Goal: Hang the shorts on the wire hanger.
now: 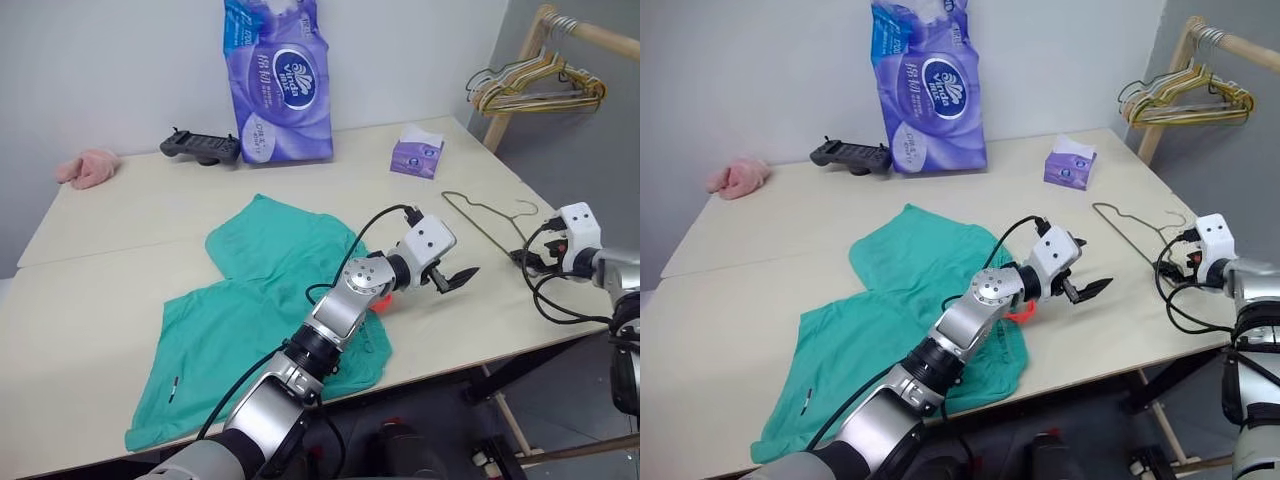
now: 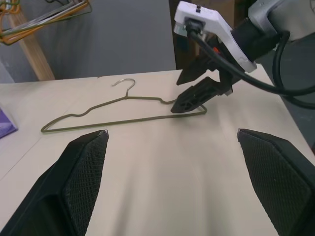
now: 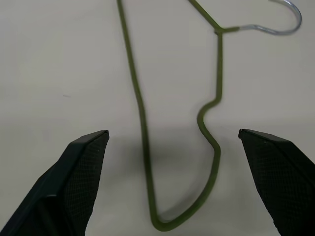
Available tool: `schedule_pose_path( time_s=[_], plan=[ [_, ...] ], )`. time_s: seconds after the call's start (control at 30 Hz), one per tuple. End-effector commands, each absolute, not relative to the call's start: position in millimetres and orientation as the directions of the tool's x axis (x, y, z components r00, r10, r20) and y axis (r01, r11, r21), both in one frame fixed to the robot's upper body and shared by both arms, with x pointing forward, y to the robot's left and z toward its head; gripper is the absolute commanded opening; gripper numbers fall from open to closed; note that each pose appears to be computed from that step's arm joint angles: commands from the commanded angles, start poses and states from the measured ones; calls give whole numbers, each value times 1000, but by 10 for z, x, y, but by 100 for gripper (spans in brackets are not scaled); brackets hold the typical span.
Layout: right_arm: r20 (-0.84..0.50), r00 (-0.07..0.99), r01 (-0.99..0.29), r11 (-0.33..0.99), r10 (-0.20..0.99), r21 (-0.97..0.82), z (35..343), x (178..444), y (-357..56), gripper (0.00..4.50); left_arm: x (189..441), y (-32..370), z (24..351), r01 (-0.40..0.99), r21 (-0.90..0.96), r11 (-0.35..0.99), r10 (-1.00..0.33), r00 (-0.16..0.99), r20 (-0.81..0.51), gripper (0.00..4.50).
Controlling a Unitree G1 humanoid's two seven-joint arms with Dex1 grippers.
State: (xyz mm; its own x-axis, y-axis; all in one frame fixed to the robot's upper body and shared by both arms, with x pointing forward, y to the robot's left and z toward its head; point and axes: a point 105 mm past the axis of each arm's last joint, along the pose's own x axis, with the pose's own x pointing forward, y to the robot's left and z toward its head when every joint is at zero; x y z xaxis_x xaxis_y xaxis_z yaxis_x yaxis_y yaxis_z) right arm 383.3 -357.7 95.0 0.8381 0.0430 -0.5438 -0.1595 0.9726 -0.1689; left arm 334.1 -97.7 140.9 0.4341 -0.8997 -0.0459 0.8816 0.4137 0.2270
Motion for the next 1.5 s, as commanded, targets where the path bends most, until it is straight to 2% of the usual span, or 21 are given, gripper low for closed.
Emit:
schedule_pose_path(
  time_s=[0.03,0.27,0.43,0.67,0.9,1.07,1.2,1.3,1.5],
  plan=[
    [-477,879,-89,975,-19,-203,1108,3912,-3649,450,3296,-992,1608,877,255,407,-909,417,14,446],
    [-410,909,27,992,-75,-120,1190,3952,-3715,450,3279,-893,1625,876,240,419,-903,429,11,446],
    [-401,914,36,995,-68,-88,1179,3979,-3673,450,3293,-850,1632,874,239,423,-901,434,9,446],
    [-476,870,70,987,-130,-141,860,3915,-3651,450,3348,-836,1685,868,264,420,-901,433,9,446],
    [-499,842,130,975,-204,-179,742,3846,-3730,450,3372,-800,1712,860,270,433,-895,447,10,446],
    [-477,841,217,967,-254,-133,770,3835,-3799,450,3359,-765,1685,858,269,438,-891,454,4,446],
    [-444,861,267,964,-249,-22,856,3886,-3780,450,3369,-731,1675,855,271,443,-888,460,0,446],
    [-470,846,225,968,-250,-109,824,3866,-3786,450,3370,-731,1682,855,278,438,-890,457,-1,446],
    [-534,825,131,981,-187,-142,686,3839,-3683,450,3391,-733,1714,854,290,431,-893,451,1,446]
  ],
)
